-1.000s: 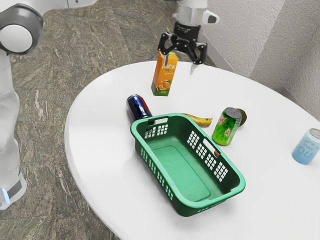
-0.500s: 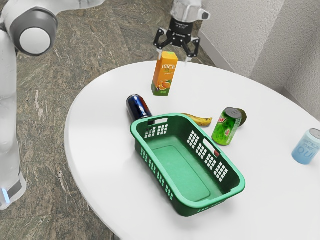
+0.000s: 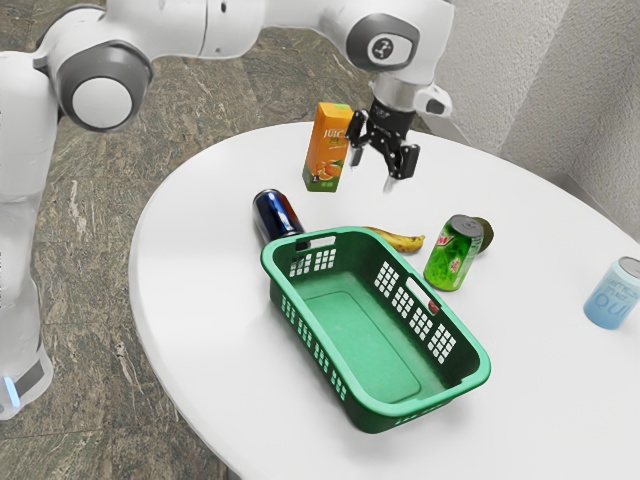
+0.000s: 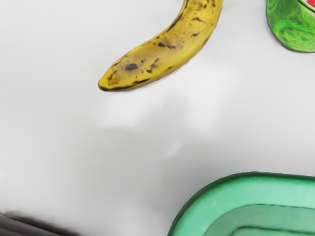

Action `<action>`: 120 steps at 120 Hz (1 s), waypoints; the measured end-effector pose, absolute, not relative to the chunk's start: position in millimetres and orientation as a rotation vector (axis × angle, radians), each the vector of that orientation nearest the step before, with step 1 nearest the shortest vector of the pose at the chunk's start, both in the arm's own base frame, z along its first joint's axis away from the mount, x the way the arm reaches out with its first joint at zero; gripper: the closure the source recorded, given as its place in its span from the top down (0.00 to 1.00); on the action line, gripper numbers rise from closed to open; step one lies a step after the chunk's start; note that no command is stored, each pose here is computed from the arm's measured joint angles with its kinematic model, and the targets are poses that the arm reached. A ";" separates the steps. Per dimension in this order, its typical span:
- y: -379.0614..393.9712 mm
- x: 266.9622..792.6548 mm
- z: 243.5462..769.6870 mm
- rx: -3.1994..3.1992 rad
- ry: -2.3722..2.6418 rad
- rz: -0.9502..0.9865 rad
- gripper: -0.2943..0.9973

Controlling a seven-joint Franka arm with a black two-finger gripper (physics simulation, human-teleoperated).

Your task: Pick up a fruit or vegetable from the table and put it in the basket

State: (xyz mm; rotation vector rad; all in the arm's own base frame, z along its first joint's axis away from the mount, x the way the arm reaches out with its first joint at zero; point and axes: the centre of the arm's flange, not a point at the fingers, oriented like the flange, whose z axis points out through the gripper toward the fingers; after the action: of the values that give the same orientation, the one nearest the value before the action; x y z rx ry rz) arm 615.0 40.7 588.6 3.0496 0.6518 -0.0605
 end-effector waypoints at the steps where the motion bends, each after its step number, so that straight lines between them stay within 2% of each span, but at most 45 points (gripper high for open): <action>1: 43.4 615.2 588.4 3.051 0.645 -0.058 0.77; 29: 87.7 622.8 575.3 3.090 0.443 -0.036 0.77; 66: 83.6 667.5 530.7 3.136 0.043 0.076 0.77; 120: 53.2 683.5 517.9 3.090 -0.304 0.159 0.77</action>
State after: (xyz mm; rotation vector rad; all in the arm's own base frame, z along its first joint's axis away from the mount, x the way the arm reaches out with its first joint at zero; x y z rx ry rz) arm 683.5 53.2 517.9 3.0902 -0.3041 0.1588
